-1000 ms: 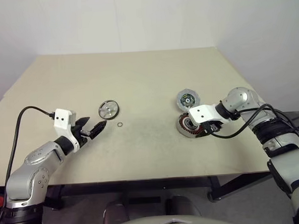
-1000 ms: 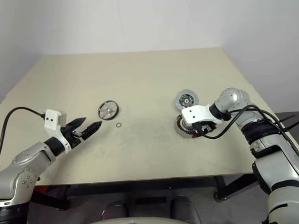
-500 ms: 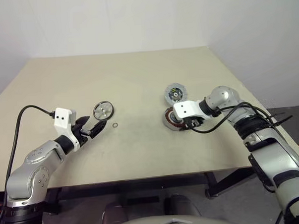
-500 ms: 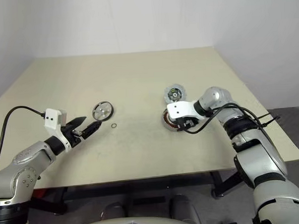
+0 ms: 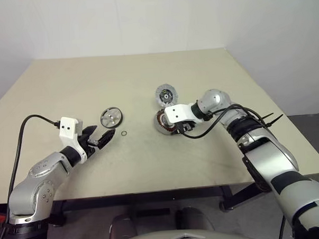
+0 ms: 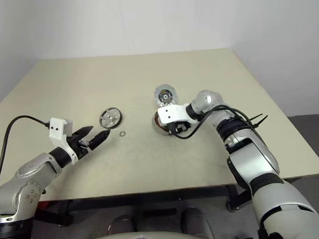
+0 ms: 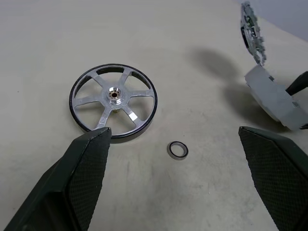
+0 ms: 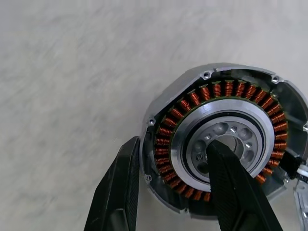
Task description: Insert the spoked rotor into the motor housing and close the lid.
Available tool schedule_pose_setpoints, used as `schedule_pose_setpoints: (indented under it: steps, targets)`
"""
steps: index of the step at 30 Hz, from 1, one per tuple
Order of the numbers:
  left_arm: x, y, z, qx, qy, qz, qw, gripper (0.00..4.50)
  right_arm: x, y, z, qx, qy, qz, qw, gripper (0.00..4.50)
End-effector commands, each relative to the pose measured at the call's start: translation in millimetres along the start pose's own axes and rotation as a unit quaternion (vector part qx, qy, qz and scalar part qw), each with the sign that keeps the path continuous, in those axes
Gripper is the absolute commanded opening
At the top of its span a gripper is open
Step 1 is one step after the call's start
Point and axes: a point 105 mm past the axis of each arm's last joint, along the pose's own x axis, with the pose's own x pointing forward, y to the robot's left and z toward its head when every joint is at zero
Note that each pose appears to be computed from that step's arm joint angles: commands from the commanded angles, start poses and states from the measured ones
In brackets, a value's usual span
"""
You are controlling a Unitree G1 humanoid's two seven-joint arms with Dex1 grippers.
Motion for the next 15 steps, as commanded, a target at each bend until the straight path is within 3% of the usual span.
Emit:
schedule_pose_setpoints:
  steps: [1,7,15]
  targets:
    - [1.6,-9.3,12.5,0.014,-0.020,-0.015,1.000,4.50,-6.5,-23.9,23.0,-0.042,-0.013,-0.037,0.998,1.99]
    - [2.3,-11.1,11.4,0.013,-0.018,-0.017,1.000,4.50,5.8,-28.4,32.0,-0.041,-0.022,-0.038,0.998,1.99]
    - [1.4,-11.3,11.8,0.015,-0.019,-0.015,1.000,4.50,23.1,-25.1,22.3,-0.017,-0.001,-0.038,0.999,1.99]
